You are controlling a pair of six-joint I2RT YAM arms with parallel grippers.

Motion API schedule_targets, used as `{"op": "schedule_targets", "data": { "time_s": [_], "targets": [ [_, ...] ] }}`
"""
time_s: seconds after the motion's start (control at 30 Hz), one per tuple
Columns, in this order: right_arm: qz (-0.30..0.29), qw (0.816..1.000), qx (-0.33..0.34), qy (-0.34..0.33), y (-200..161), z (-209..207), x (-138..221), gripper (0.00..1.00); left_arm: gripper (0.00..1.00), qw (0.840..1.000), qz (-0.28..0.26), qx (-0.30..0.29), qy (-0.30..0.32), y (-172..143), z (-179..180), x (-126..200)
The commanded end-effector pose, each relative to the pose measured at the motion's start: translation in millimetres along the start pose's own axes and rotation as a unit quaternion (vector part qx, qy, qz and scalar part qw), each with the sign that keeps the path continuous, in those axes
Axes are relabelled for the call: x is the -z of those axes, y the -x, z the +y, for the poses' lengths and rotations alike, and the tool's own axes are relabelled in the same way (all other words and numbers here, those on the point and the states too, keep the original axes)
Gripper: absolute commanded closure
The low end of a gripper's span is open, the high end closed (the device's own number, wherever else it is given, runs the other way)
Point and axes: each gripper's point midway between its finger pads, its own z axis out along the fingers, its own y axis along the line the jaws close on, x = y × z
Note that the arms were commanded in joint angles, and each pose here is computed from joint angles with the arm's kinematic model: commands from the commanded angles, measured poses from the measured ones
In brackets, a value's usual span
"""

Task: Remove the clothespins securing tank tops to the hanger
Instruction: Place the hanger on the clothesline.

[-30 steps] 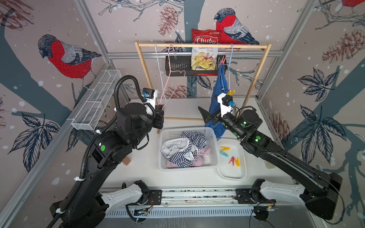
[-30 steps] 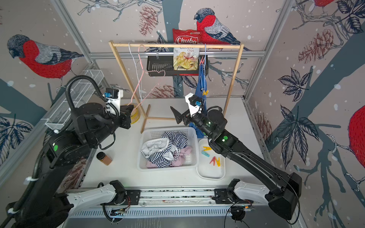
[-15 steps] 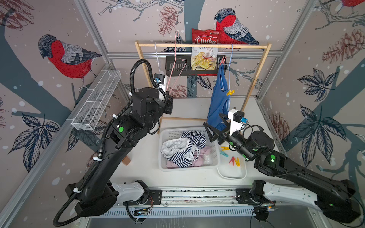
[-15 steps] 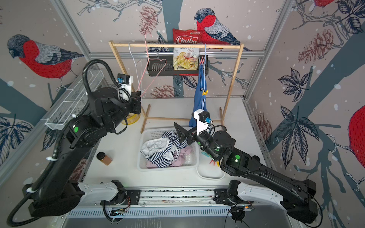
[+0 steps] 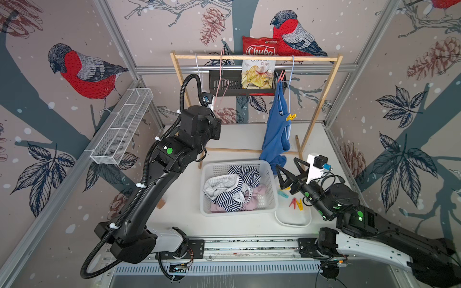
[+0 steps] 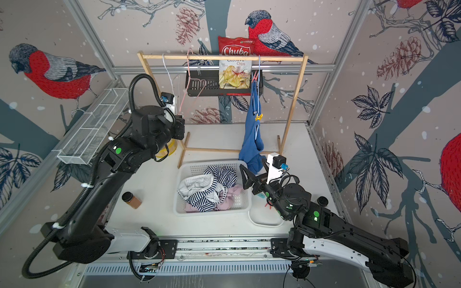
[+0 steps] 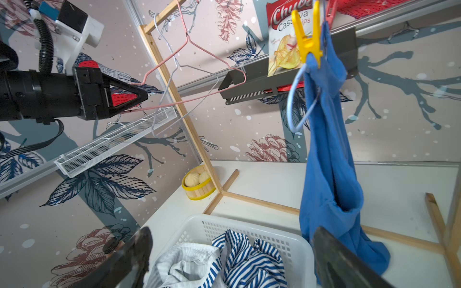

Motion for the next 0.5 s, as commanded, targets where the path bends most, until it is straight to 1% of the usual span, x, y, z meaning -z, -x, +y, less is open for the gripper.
{"op": "schedule_targets", "data": {
  "time_s": [0.0,0.17,0.33,0.43,0.47],
  "targets": [
    [0.002,0.999,-0.011,-0.038,-6.3,-17.2,4.3,0.0,1.0,1.0,-0.01,0.019,-0.013,0.8,-4.1,-1.3],
    [0.005,0.999,-0.01,-0.05,-9.6,-23.5,6.3,0.0,1.0,0.999,-0.002,0.029,-0.019,-10.8,-4.3,1.6],
    [0.006,0.999,-0.006,-0.053,-11.4,-23.4,4.2,0.0,1.0,0.999,0.002,0.03,-0.029,-15.5,-6.0,5.4],
    [0.012,0.998,-0.004,-0.056,-15.9,-24.3,3.1,0.0,0.91,0.999,0.0,0.031,-0.035,-18.2,-6.2,8.9],
    [0.013,0.998,-0.004,-0.058,-17.2,-25.1,3.0,0.0,0.86,0.999,0.0,0.031,-0.037,-19.4,-6.6,10.1]
  ]
}}
